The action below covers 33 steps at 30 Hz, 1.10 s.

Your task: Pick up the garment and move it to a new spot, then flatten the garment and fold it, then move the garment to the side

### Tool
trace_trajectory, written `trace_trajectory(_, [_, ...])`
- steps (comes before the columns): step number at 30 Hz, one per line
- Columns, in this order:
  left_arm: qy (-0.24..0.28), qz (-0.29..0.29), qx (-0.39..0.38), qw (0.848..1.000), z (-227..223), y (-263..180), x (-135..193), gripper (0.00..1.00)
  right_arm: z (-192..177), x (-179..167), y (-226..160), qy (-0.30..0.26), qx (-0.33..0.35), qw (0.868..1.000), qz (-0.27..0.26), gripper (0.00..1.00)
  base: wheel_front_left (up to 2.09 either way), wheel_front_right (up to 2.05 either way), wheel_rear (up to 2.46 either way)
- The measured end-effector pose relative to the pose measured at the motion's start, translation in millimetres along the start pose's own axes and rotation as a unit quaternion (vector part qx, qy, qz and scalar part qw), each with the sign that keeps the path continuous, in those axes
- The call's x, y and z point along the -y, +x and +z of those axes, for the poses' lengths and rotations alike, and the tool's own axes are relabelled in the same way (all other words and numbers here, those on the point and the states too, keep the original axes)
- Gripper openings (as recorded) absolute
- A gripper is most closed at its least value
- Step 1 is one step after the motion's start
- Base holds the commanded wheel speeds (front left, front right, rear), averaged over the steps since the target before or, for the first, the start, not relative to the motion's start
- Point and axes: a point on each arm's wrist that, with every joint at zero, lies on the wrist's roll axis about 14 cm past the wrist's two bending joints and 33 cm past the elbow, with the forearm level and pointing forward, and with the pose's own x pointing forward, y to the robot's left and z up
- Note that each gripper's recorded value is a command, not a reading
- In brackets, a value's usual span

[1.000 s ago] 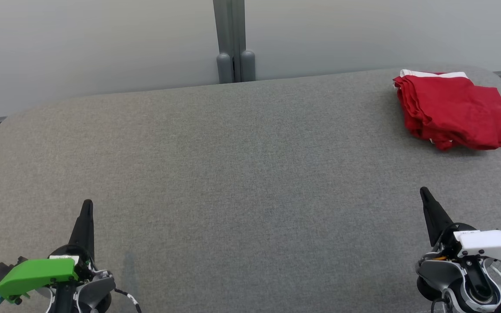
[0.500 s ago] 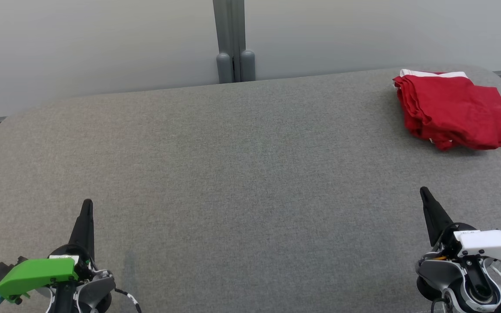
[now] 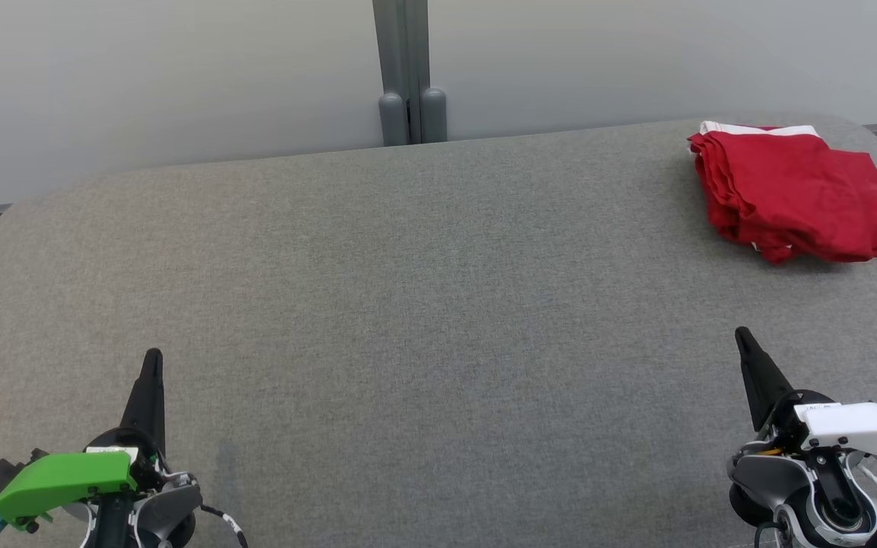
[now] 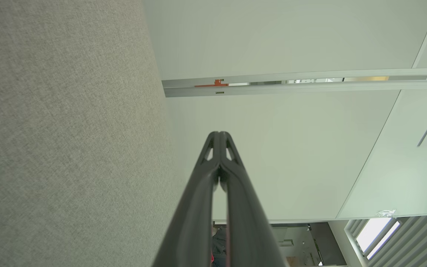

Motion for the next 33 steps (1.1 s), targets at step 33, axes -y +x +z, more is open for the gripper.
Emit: trace_trajectory(33, [0.000, 0.000, 0.000, 1.000, 0.0, 0.0, 0.0, 0.00, -0.1, 0.0, 0.0, 0.000, 0.000, 1.000, 0.000, 0.00, 0.00, 0.00, 0.00])
